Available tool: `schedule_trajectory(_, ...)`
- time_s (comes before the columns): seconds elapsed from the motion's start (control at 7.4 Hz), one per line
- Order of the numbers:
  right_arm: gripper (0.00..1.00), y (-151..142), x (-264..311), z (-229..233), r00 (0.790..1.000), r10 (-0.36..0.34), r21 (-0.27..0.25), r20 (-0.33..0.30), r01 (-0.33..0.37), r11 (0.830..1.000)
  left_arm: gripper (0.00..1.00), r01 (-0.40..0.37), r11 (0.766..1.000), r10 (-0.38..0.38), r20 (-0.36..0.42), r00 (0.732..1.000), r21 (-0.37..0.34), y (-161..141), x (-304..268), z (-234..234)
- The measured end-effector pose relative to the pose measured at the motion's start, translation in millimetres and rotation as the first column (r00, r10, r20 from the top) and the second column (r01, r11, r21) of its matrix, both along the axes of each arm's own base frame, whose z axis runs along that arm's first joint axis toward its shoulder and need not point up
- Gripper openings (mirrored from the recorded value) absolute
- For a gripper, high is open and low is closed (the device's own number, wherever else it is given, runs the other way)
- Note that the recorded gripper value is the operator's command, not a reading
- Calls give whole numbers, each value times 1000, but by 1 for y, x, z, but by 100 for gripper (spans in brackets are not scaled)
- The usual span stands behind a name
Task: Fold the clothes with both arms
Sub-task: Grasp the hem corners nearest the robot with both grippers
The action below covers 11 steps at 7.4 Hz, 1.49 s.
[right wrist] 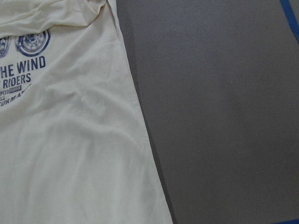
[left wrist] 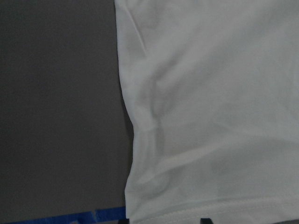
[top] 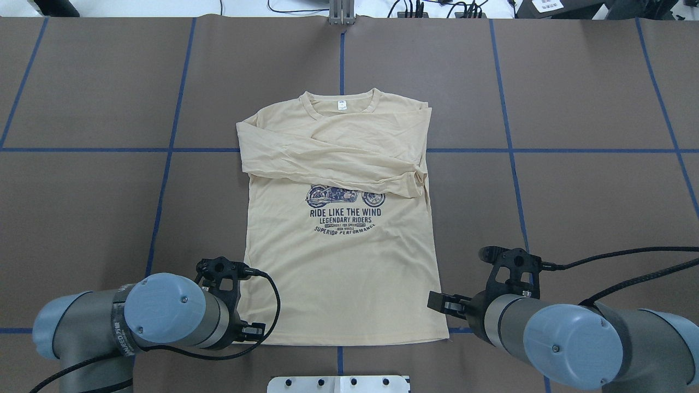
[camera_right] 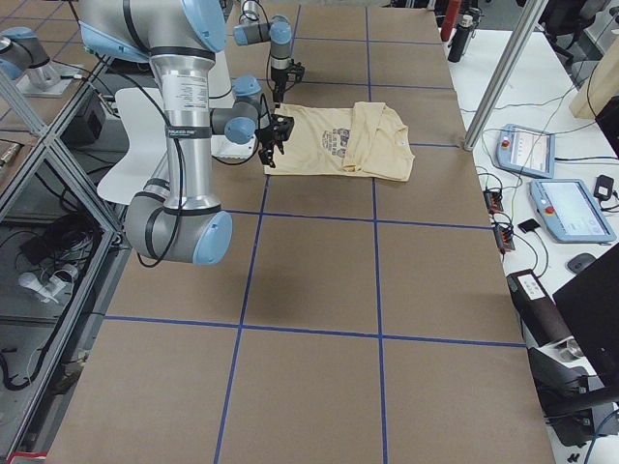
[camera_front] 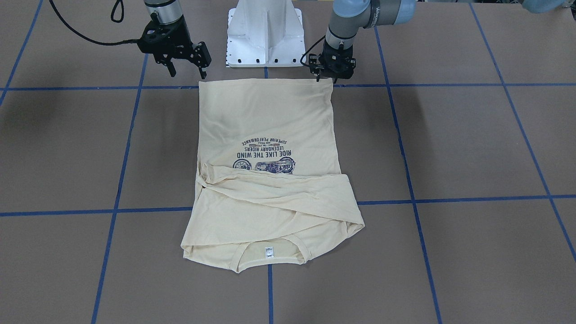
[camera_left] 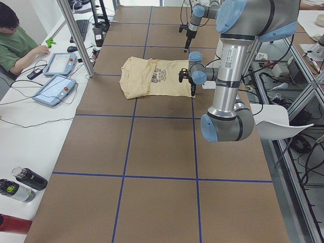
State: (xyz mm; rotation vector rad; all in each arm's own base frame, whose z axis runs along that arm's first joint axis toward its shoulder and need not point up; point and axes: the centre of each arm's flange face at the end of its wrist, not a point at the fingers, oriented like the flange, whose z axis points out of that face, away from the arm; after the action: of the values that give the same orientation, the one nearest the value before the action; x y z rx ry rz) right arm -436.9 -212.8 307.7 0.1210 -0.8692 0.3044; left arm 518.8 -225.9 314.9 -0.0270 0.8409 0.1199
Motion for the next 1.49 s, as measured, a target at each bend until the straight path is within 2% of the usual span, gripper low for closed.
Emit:
schedule_trajectory(0.41,100,0,-1,0,1000,0,0,-1,0,1000,55,19,1000,-18,15,1000,-24,0,3,6)
schedule_trajectory(0.54,100,0,-1,1,1000,-1,0,-2,1,1000,48,19,999,-19,18,1000,-25,0,3,7)
schedule_trajectory(0.68,100,1,-1,1,1000,-1,0,-2,1,1000,37,20,999,-19,19,1000,-26,0,3,8)
schedule_trajectory(0.95,100,2,-1,1,1000,-4,0,-2,4,1000,0,19,999,-19,19,1000,-28,0,4,8)
schedule_trajectory(1.35,99,10,-17,10,1000,8,1,-20,-8,1000,0,17,999,-17,12,1000,-28,0,3,4)
schedule_trajectory(1.49,88,19,-26,11,999,28,-10,-16,-28,1000,0,15,1000,-15,6,1000,-27,1,4,2)
